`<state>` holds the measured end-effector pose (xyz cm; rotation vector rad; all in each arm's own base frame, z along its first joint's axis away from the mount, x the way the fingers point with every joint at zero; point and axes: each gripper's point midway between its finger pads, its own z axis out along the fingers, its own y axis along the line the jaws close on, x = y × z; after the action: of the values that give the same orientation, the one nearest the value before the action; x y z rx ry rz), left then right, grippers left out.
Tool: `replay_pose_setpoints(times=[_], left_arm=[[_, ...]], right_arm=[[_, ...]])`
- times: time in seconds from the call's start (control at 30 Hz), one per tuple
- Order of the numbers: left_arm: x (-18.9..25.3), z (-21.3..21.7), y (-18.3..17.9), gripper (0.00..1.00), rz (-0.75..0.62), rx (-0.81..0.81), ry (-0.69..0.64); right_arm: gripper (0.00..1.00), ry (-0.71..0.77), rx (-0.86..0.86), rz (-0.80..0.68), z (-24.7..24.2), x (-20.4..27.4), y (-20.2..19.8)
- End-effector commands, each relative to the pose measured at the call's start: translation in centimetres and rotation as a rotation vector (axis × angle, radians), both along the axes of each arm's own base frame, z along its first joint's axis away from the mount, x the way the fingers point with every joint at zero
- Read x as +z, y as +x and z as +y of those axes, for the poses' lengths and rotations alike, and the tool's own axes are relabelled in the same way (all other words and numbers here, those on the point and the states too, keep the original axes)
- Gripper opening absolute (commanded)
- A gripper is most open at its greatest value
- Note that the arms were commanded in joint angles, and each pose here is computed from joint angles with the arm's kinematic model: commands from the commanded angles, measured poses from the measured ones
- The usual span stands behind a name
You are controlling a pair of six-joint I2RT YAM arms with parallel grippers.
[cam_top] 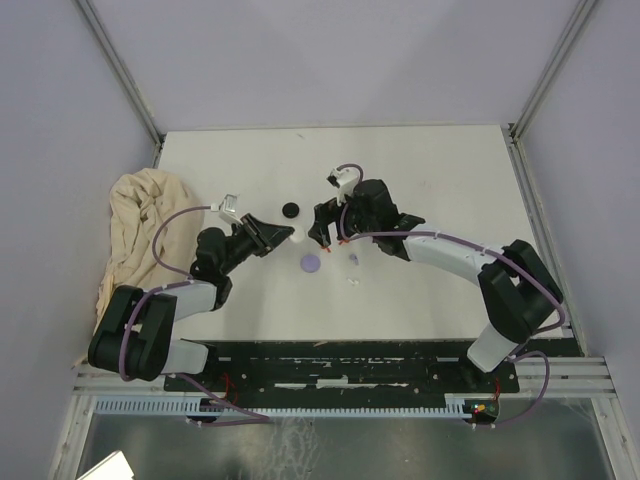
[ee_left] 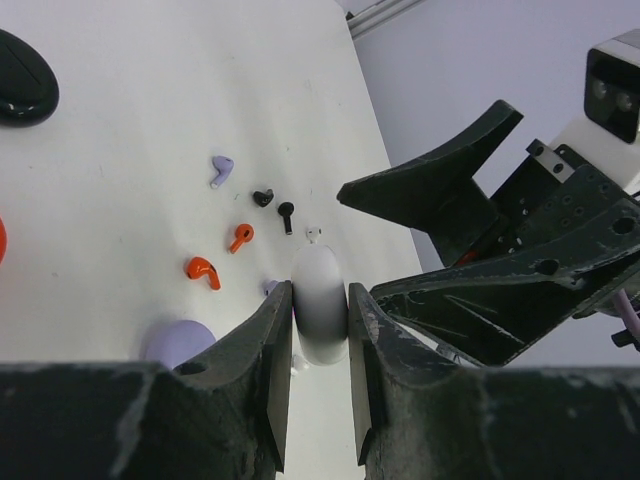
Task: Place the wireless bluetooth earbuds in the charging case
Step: Open the charging case.
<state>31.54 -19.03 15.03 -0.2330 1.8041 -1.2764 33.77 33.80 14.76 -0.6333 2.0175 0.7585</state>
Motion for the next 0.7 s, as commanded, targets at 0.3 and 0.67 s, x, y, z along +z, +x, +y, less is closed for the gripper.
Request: replay_pose_setpoints(times=[0.3, 0.67], left_arm=[[2.5, -3.1, 0.1, 0.03, -0.052, -0.06, -0.047], [2.6, -3.9, 0.1, 0.03, -0.028, -0.068, -0.112]], right_arm=[[0.99, 0.043, 0.012, 0.014, 2.8, 0.0, 1.0], [0.99, 0.06, -0.015, -0.004, 2.7, -0.1, 1.4]])
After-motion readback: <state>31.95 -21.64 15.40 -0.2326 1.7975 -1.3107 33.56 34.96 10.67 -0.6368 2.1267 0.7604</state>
